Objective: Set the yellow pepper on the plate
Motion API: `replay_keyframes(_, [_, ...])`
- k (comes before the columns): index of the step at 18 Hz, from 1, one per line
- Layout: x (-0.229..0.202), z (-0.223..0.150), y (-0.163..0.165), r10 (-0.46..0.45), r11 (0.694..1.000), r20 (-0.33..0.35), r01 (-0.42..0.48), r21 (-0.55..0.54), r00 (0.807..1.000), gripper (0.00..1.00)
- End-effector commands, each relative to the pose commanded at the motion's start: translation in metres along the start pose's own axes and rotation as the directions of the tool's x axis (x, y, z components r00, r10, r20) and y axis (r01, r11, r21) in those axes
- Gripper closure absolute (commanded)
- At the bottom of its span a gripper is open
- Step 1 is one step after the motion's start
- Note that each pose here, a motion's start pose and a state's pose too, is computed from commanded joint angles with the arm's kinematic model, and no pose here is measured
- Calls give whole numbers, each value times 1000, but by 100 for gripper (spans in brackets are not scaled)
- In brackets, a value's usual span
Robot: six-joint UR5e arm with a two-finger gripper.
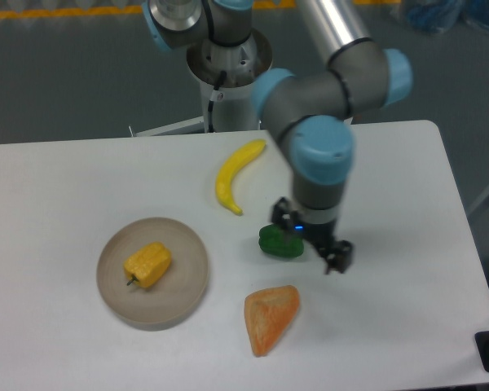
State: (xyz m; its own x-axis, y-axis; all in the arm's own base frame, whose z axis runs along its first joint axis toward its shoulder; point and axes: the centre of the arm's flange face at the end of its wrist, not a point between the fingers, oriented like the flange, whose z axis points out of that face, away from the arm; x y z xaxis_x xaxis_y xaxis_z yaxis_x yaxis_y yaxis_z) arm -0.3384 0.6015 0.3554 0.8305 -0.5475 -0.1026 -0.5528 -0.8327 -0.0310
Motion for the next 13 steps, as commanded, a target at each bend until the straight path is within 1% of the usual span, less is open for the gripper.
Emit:
replay_keyframes(1, [-3, 5, 0, 9, 1000, 0, -9, 0, 1000, 0])
replay_keyframes(3, [-15, 17, 22, 11, 1000, -17, -11, -2, 1000, 0])
replay_keyframes(4, [-17, 18, 25, 40, 999, -18, -40, -1, 999, 0])
replay_keyframes(5, [-18, 21, 26, 55, 998, -22, -55, 2, 998, 0])
replay_keyframes(8, [-19, 27, 25, 58, 998, -30, -58, -4, 998, 0])
replay_keyframes(13, [-18, 28, 26, 58, 998, -32, -59, -10, 998, 0])
